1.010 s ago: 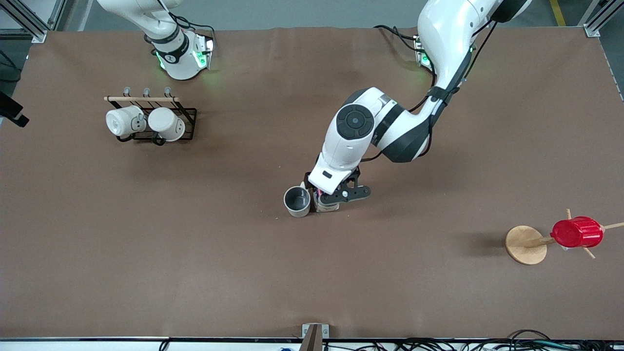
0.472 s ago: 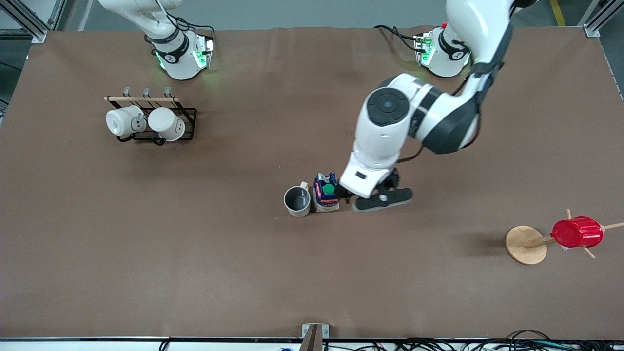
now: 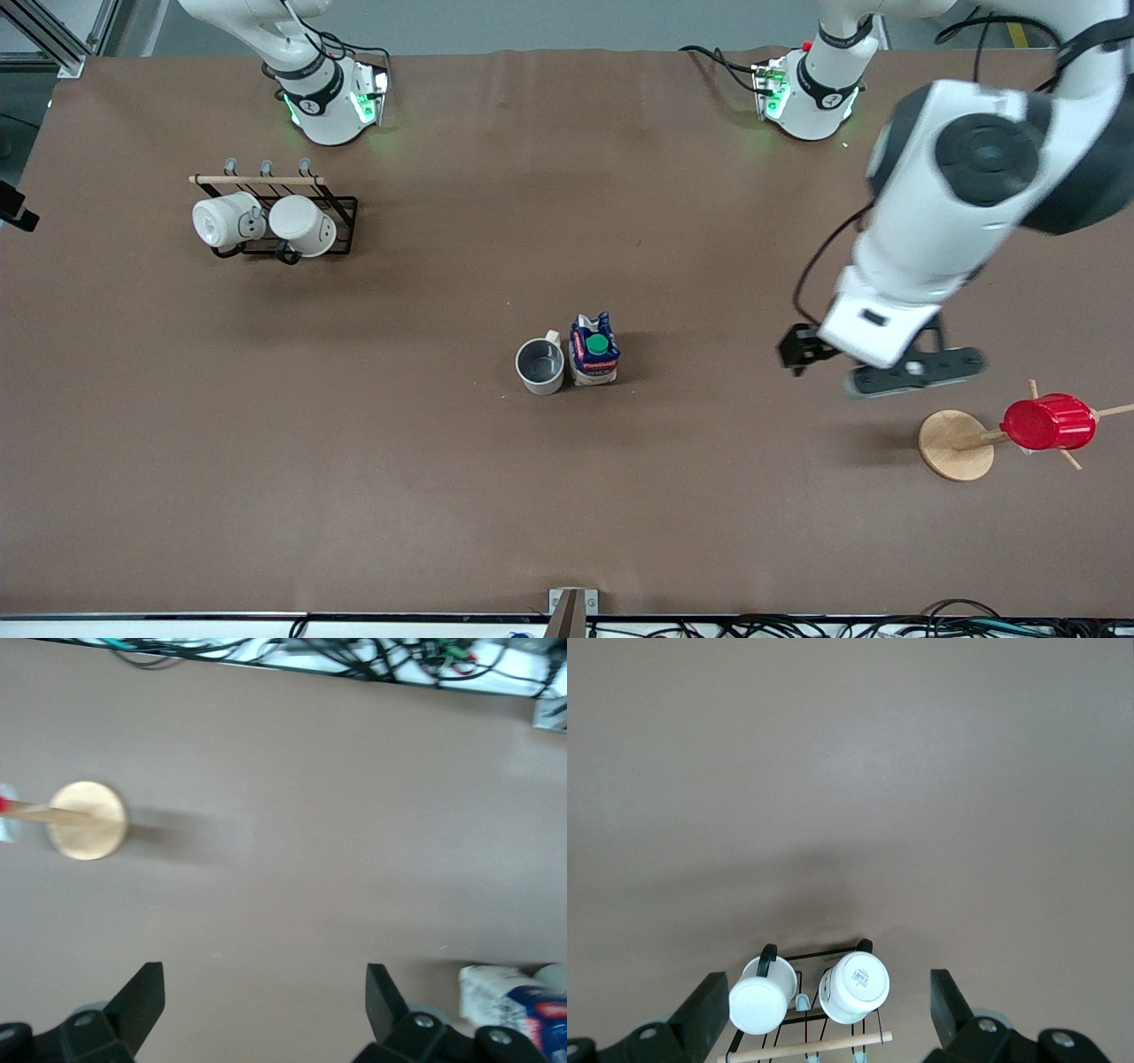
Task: Place cup and milk on table
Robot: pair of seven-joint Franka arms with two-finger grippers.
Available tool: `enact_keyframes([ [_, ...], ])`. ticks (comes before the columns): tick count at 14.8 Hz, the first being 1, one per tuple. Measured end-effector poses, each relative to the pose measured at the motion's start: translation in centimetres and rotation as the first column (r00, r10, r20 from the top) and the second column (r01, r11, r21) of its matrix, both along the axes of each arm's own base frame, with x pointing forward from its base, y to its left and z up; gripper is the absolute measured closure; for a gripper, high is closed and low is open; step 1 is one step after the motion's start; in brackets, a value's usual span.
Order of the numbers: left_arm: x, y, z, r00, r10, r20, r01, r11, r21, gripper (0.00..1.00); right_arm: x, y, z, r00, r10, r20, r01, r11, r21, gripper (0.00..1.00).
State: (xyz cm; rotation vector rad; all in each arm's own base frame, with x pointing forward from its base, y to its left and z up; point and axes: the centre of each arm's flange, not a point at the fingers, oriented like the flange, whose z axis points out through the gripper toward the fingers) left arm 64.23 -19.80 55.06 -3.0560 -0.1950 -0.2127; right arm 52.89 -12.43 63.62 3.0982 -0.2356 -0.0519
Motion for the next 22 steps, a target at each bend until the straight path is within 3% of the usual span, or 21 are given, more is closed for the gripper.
enact_keyframes([
  [6, -2.7, 9.9, 5.4, 0.987, -0.102, -0.121, 0.094, 0.993, -0.07, 0.0, 0.1, 0.2, 0.0, 1.0, 0.006, 0.013, -0.006, 1.0, -0.002, 0.0],
  [15, -9.5, 12.6, 9.9, 0.971, -0.206, -0.124, 0.198, 0.978, -0.072, 0.0, 0.7, 1.9, 0.3, 0.999, 0.039, 0.034, -0.039, 0.999, -0.009, 0.0],
  [22, -12.4, 14.1, 9.6, 0.966, -0.216, -0.143, 0.205, 0.975, -0.086, 0.0, 0.8, 2.3, 0.3, 0.998, 0.046, 0.035, -0.046, 0.999, -0.012, 0.0],
])
